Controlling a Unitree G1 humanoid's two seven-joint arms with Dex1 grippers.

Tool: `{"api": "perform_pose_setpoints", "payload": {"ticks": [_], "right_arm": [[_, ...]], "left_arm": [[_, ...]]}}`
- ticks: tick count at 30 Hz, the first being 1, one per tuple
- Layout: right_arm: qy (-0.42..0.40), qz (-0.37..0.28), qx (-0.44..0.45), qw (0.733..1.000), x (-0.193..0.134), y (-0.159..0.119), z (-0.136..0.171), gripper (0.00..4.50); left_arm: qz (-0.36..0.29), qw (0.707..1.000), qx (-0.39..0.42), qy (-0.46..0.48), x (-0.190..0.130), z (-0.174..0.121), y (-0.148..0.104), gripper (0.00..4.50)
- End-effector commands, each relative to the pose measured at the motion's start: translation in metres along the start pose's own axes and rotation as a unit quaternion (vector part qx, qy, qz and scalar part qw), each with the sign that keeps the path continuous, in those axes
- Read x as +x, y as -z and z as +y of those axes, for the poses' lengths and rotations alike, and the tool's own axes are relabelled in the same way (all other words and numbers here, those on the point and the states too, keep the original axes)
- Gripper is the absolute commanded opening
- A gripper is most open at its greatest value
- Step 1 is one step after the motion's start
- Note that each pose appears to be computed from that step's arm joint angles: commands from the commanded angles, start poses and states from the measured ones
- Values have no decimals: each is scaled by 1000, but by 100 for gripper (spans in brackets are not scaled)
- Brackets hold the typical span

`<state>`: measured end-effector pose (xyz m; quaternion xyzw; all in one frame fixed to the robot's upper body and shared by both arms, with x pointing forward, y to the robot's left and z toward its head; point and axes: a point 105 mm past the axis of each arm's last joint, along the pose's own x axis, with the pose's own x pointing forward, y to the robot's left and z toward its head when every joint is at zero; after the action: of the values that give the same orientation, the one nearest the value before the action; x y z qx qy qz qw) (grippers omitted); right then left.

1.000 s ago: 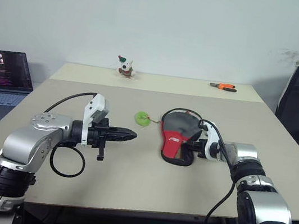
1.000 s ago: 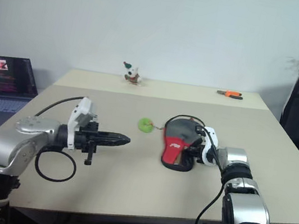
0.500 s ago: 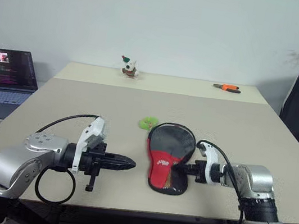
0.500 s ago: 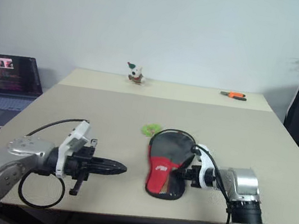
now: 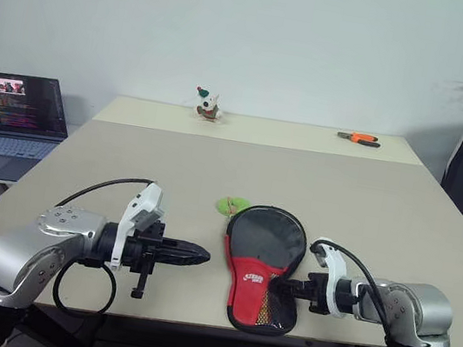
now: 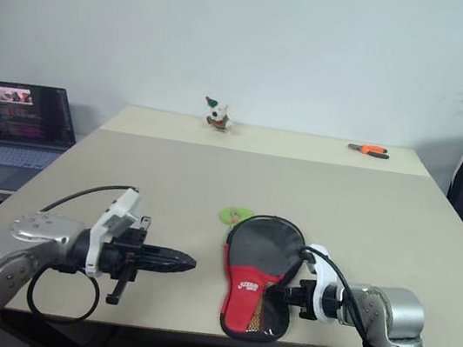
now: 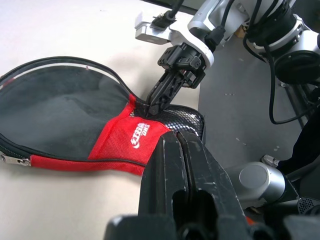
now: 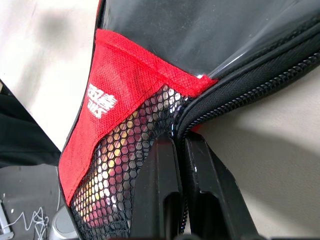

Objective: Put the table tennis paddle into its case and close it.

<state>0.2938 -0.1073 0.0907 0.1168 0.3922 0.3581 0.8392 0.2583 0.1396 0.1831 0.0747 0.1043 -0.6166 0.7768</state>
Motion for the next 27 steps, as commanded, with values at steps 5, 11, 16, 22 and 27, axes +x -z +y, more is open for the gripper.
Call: {"api": "perform_pose_setpoints", "payload": {"ticks": [5, 11, 16, 22, 27], "right_arm": [[30, -5, 32, 999, -5, 11, -11, 53], [23, -38, 9, 999, -12, 4, 1, 231], [23, -69, -46, 996, -28, -15, 8, 394], [-42, -142, -167, 975, -64, -63, 29, 440], [-64, -156, -227, 959, -38, -82, 45, 440]], "left_arm": [[-2, 1000, 23, -9, -1, 0, -8, 0], [-4, 1000, 22, -21, -2, 1, -7, 0], [-8, 999, 21, -40, -4, 5, -7, 0], [-17, 994, -4, -107, -9, 26, -5, 0], [-9, 980, 7, -197, -13, 58, 1, 0]]}}
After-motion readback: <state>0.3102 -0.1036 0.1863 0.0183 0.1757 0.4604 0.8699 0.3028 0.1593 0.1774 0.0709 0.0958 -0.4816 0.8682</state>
